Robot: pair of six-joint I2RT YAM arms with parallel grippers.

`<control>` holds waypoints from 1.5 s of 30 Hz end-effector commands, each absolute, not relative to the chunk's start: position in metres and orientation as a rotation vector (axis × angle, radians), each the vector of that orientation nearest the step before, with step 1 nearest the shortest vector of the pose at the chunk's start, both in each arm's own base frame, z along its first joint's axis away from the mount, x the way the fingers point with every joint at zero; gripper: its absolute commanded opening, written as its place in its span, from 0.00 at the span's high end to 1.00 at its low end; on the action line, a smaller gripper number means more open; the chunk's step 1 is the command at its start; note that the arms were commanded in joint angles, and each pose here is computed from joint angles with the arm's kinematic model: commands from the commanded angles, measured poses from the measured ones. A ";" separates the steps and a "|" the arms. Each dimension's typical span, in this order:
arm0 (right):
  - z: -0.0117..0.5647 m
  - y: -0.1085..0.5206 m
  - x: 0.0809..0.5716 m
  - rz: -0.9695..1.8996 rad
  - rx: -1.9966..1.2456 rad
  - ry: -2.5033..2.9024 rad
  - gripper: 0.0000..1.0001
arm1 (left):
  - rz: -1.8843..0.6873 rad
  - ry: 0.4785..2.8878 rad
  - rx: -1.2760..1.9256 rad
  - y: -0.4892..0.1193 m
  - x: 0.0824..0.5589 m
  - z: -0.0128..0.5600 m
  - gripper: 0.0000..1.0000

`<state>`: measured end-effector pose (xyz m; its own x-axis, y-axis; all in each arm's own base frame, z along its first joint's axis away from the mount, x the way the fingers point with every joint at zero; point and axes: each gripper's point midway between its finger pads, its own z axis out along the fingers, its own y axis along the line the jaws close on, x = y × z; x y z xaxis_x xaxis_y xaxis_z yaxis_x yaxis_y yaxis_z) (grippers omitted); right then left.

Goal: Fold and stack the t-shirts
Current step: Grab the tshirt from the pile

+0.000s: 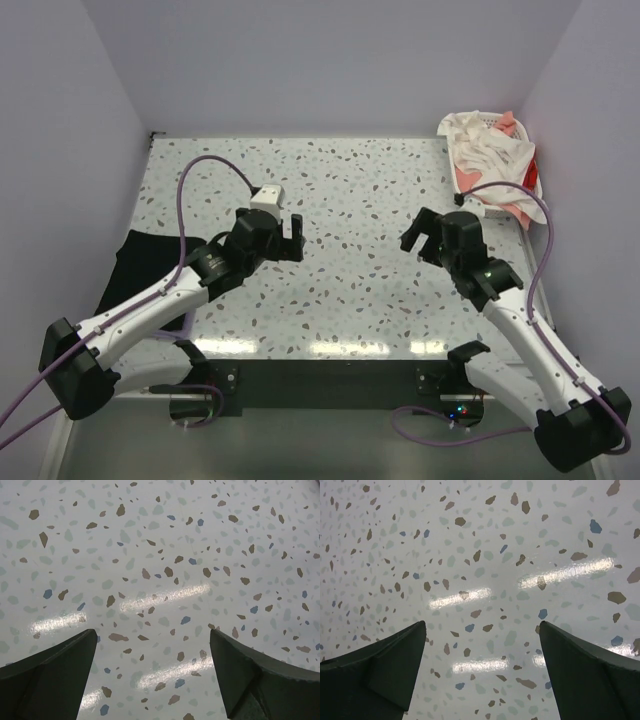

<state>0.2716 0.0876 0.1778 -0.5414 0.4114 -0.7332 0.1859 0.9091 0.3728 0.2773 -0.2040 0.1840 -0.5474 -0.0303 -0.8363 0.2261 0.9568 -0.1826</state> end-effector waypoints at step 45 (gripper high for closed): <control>0.174 -0.159 0.602 -0.267 0.931 1.698 0.10 | -0.371 2.162 0.153 -0.200 0.287 0.192 0.00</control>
<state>0.5837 -0.1381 0.1413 -0.1874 0.4851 -0.8542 0.6862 0.6869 0.2395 0.2799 -0.1993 0.1698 -0.6221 -0.0195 -0.7827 0.2273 0.9521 -0.2044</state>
